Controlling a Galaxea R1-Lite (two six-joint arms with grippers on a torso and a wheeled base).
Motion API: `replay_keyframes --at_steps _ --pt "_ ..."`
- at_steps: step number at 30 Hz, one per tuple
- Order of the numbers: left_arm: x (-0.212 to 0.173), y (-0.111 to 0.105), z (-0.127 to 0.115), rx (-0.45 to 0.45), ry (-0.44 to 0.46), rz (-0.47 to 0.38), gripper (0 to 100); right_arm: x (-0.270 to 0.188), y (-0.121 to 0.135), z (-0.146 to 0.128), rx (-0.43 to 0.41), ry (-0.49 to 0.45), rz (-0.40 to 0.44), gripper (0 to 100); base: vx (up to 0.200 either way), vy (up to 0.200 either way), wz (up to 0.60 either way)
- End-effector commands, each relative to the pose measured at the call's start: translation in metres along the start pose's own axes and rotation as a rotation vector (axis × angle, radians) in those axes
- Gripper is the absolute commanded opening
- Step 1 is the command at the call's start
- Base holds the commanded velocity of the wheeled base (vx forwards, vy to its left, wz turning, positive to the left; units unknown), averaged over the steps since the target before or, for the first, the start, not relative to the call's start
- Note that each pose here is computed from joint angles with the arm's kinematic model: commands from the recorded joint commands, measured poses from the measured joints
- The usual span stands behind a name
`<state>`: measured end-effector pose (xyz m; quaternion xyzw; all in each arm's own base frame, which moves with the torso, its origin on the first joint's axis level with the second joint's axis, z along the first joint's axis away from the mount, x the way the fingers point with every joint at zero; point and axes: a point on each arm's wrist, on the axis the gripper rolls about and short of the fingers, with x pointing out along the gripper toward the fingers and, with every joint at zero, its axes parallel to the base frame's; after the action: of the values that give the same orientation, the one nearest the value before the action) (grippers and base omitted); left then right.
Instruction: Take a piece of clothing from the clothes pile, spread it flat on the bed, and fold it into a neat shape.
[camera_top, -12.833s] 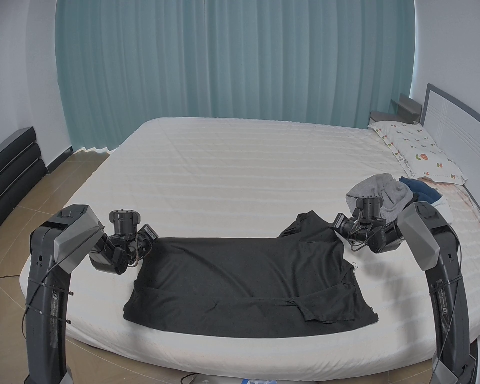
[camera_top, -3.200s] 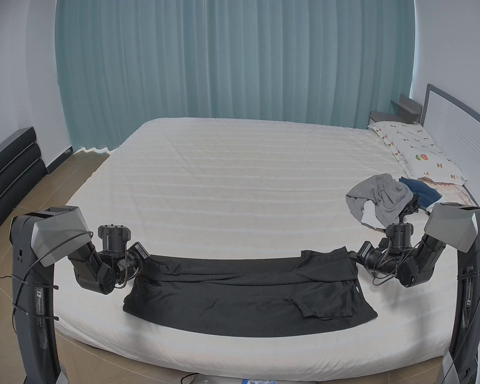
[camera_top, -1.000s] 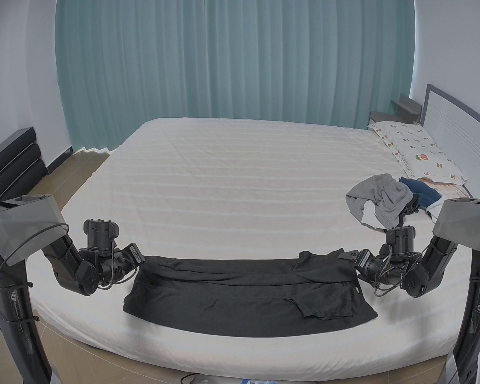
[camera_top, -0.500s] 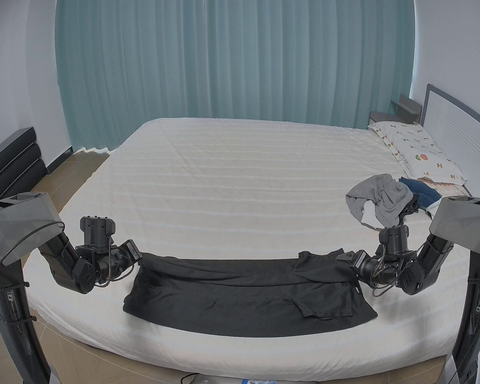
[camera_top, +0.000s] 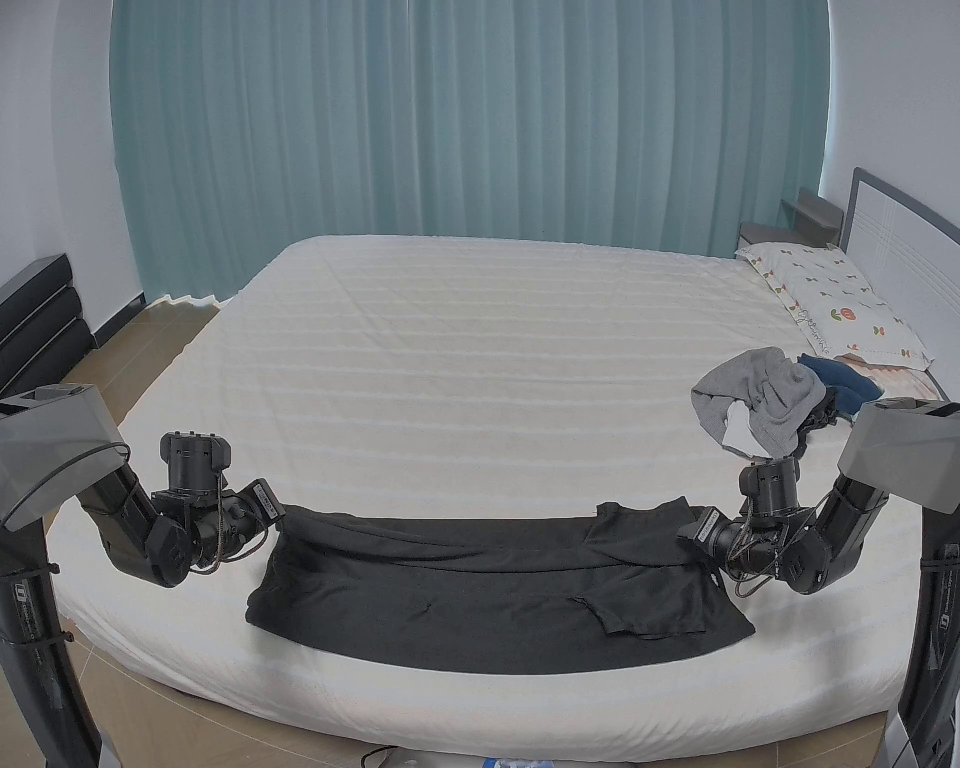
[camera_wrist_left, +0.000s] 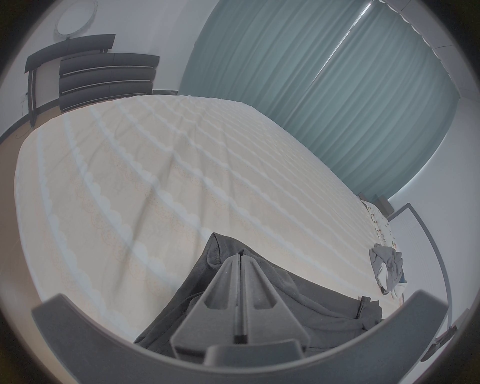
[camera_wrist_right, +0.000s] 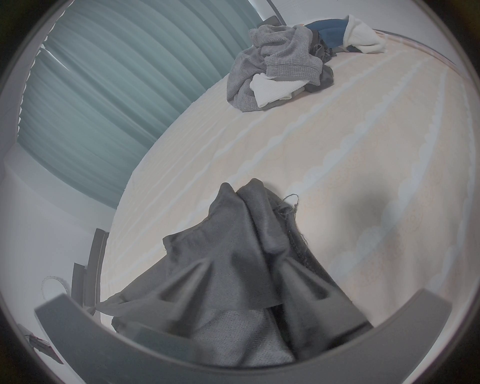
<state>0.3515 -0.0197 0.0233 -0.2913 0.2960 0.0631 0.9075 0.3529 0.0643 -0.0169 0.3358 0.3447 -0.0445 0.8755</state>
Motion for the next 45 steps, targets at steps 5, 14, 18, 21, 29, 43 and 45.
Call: replay_keyframes --at_steps 5,14,18,21,29,43,45 --pt "0.002 -0.001 0.002 -0.002 -0.015 0.001 0 -0.005 0.004 0.007 0.006 -0.026 0.020 0 0.000 0.000 0.00" --pt "0.010 -0.002 0.015 -0.052 -0.114 -0.017 0 -0.006 0.014 0.020 0.071 -0.124 0.110 0 0.000 0.000 0.00" --pt "0.010 -0.001 0.030 -0.146 -0.184 -0.047 0 -0.006 0.014 0.028 0.095 -0.233 0.128 0 0.000 0.000 0.00" --pt "0.014 0.003 0.029 -0.153 -0.186 -0.050 0 -0.007 0.013 0.027 0.097 -0.240 0.141 0 0.000 0.000 0.00" --pt "0.015 0.010 0.019 -0.091 -0.152 -0.021 0 -0.013 0.004 0.015 0.055 -0.162 0.105 0 0.000 0.000 0.00" --pt "0.031 -0.003 0.011 -0.069 -0.070 -0.111 100 -0.011 0.002 0.007 0.046 -0.108 0.123 0 0.000 0.000 0.00" --pt "0.031 -0.004 0.013 -0.066 -0.059 -0.118 100 -0.011 0.002 0.007 0.046 -0.106 0.124 0 0.000 0.000 0.00"
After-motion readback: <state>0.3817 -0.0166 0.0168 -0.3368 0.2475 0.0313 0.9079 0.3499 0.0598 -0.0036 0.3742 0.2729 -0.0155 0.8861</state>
